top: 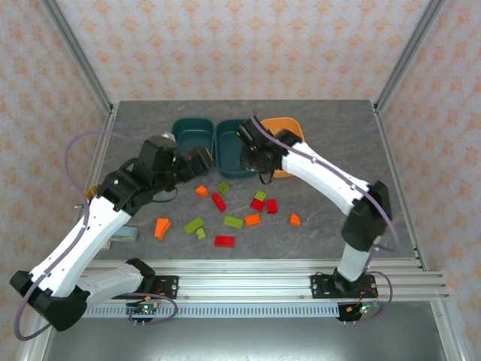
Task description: Sort the legos into containers by color
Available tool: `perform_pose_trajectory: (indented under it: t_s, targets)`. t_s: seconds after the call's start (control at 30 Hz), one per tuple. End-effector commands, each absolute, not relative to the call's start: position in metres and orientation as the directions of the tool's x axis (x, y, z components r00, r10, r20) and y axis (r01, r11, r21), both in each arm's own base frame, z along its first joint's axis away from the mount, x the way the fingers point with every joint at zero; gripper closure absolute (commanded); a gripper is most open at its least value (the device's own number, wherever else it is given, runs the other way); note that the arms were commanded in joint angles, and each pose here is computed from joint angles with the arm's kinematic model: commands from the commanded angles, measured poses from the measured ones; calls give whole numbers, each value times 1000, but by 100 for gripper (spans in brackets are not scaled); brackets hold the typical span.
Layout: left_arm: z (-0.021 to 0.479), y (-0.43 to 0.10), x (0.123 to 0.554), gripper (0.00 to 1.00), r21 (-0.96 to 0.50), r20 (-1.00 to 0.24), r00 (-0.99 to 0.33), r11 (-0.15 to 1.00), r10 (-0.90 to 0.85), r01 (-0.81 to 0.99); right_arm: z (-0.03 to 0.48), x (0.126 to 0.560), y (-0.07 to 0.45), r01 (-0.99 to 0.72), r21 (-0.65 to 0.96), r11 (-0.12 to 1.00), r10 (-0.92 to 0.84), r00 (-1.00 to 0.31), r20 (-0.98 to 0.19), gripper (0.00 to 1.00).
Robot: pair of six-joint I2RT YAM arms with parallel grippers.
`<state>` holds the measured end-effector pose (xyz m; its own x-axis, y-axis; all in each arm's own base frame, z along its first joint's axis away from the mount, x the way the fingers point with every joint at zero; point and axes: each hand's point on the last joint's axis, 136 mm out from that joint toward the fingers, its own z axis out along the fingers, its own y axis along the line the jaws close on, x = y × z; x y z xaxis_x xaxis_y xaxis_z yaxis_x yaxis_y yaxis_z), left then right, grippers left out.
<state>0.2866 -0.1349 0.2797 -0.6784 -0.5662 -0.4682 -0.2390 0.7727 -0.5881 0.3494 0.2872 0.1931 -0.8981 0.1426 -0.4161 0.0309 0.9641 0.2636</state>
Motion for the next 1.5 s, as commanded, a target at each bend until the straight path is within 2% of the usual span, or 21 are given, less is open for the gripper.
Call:
perform_pose_trajectory:
  t_s: [0.0,0.13,0.33,0.63,0.77,0.83,0.93,1.2,1.47]
  targets:
    - [278,-128,302,0,-592,-436,-679,757,-590,-277,166,379,284,7,154,988,69,-916,-396,65]
    - [271,-121,326,0,-612,-405,-663,726,-629,-314,148,421,299,-13,138,990,44,-916,-398,65]
    - [259,-109,343,0,-598,-388,-658,720,-645,-353,110,458,313,-10,142,990,42,-932,-360,65]
    - [247,-100,334,0,-542,-389,-674,748,-628,-384,65,474,326,-3,169,986,50,-949,-310,61]
    - [245,-95,326,0,-524,-390,-678,756,-623,-393,65,474,326,-13,167,986,40,-951,-308,51]
    - [244,-94,321,0,-516,-389,-682,760,-619,-395,72,473,326,-21,164,986,32,-949,-314,46]
    - [244,-92,315,0,-507,-390,-688,766,-612,-395,91,474,324,-33,169,985,27,-940,-339,43]
    - [237,-82,290,0,-461,-380,-708,785,-596,-413,169,463,318,-77,201,976,26,-885,-465,43]
    - [236,-81,264,0,-455,-368,-739,803,-564,-386,225,414,297,-82,194,978,36,-843,-537,43]
